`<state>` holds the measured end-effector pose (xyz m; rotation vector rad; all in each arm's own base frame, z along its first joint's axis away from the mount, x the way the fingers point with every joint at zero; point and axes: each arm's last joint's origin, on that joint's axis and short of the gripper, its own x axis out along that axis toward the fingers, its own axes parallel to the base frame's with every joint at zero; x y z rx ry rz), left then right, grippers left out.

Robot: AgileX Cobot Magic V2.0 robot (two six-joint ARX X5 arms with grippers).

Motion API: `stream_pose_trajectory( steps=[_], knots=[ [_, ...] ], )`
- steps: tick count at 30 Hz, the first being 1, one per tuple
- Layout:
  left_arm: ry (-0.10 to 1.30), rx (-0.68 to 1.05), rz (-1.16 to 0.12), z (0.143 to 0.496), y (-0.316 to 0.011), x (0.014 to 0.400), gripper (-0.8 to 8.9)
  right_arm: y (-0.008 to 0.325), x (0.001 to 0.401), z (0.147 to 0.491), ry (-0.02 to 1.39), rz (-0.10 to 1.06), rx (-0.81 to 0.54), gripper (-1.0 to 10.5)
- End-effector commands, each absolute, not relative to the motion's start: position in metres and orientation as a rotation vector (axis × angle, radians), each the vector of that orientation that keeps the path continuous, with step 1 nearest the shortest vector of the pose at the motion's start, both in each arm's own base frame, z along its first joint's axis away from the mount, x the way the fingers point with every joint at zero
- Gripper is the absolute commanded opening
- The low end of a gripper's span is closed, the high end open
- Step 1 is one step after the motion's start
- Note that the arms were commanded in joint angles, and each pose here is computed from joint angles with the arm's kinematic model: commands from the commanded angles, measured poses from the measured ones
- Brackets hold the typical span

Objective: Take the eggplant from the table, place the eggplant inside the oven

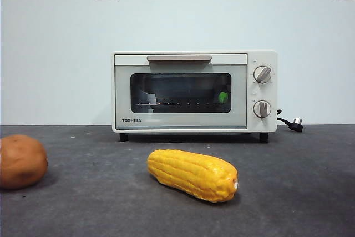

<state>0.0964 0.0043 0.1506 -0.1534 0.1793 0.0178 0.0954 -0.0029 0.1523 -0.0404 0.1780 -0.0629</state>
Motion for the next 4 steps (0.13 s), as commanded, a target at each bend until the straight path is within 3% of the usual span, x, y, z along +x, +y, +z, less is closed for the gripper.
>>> stream_pose_trajectory(
  steps=[1, 4],
  knots=[
    [0.177, -0.16, 0.012, 0.1486, 0.0039, 0.097, -0.04, -0.0028, 0.0958, 0.1499, 0.18, -0.063, -0.032, 0.0],
    [0.177, -0.16, 0.012, 0.1486, 0.0039, 0.097, -0.04, -0.0028, 0.0958, 0.1499, 0.18, -0.063, -0.032, 0.0]
  ],
)
